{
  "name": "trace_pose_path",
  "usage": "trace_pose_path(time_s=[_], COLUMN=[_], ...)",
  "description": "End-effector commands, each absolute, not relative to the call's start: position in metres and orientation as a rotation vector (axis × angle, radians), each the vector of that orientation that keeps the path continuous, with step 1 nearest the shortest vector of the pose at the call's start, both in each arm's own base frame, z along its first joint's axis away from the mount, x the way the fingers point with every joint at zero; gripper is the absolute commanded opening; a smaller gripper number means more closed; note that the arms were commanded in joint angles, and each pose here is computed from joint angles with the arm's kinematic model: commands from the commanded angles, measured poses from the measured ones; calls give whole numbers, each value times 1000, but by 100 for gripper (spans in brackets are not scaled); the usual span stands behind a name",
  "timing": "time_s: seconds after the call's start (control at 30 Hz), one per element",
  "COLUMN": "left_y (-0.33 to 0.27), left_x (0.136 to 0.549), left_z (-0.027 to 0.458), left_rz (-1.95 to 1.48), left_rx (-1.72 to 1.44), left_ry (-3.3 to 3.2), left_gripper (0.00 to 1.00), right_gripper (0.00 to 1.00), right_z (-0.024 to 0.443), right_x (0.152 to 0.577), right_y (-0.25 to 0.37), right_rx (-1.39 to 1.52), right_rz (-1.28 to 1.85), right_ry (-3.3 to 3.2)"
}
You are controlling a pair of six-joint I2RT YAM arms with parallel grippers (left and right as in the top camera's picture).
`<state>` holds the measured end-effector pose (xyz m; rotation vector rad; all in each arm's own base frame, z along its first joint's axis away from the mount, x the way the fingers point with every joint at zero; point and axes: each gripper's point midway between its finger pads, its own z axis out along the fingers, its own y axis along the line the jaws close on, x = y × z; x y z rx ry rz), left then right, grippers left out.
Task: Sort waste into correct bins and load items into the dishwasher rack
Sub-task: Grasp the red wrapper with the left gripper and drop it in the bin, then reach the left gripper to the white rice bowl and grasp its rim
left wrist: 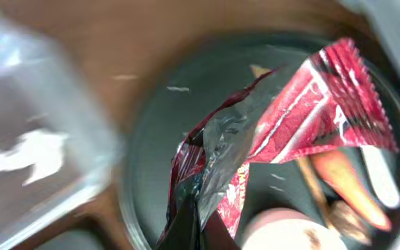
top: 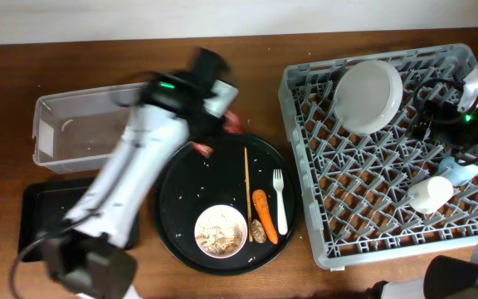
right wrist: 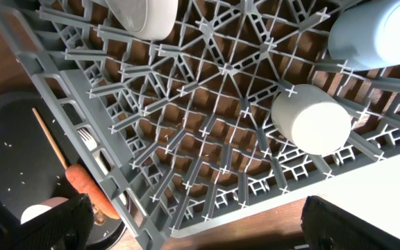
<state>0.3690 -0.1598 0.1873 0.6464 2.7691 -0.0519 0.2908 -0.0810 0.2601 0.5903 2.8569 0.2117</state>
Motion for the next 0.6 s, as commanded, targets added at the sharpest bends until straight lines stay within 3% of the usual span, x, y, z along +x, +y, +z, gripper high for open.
trace_pose_path(time_s=[0.0,0.17,0.23,0.3,0.43,0.5,0.57], left_y=[-75,-12,2,11,21,21,21], left_x=[403,436,441,442,443,443,444], left_z=[190,177,167,157,144,144,147], left_rz=[4,-133,-145,-138,-125,-126,-125], left_rx=[337,54,7,-23,-55,-55,-54], left_ry=[2790,2763,2774,2797,2826,2825,2818], left_gripper=[0,1,7,18,57,65,66], right_gripper=[98,98,98,98,98,98,98], right_z=[267,267,267,267,267,267,267], right_x=[291,291,291,291,291,291,291], right_y=[-80,-80,-80,-80,-80,-80,-80], right_rx=[589,589,589,589,589,588,589], right_rz=[215,215,215,215,215,215,215], right_ry=[2832,2833,2833,2833,2833,2833,2833])
